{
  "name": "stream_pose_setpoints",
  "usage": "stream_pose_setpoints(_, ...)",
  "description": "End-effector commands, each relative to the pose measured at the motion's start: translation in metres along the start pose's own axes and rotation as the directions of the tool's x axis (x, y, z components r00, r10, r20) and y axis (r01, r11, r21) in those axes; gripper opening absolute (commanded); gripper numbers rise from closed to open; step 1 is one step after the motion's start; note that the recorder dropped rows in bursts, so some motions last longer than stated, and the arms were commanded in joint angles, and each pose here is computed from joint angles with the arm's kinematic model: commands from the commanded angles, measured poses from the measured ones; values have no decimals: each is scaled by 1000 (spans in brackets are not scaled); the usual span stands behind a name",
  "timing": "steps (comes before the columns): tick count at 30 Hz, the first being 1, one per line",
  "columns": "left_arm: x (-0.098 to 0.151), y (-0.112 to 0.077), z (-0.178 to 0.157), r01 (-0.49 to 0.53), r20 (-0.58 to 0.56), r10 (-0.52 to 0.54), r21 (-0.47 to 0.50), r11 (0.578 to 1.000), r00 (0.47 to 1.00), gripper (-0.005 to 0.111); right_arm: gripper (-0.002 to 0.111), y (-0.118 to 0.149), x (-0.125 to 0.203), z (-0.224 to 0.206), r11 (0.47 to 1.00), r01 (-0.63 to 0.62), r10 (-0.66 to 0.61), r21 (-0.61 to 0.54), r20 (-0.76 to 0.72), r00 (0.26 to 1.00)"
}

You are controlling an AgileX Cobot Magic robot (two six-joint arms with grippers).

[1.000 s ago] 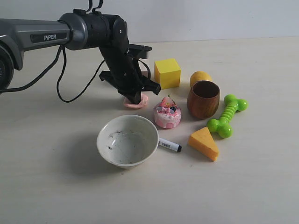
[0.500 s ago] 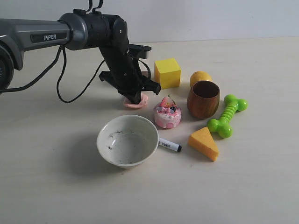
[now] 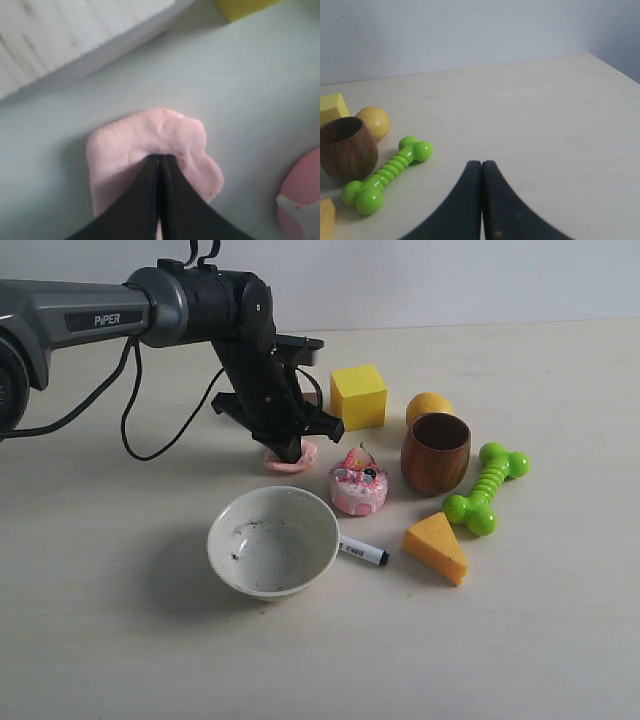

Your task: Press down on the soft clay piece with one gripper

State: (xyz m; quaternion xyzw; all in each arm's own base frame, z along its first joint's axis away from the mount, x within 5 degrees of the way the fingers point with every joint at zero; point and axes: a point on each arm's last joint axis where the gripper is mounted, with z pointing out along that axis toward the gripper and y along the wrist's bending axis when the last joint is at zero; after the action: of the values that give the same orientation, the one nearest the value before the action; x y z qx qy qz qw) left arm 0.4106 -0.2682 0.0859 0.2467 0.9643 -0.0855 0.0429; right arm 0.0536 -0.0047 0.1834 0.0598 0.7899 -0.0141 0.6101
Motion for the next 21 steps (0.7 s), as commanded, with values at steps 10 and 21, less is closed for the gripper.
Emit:
stream_pose_setpoints(10, 23, 5, 14, -25, -152, 17, -55, 998, 988, 0, 0, 0, 0, 0, 1000, 4, -4, 1, 11, 1000)
stream_pose_setpoints(21, 17, 4, -9, -27, -97, 19, -80, 996, 995, 0, 0, 0, 0, 0, 1000, 4, -4, 1, 11, 1000)
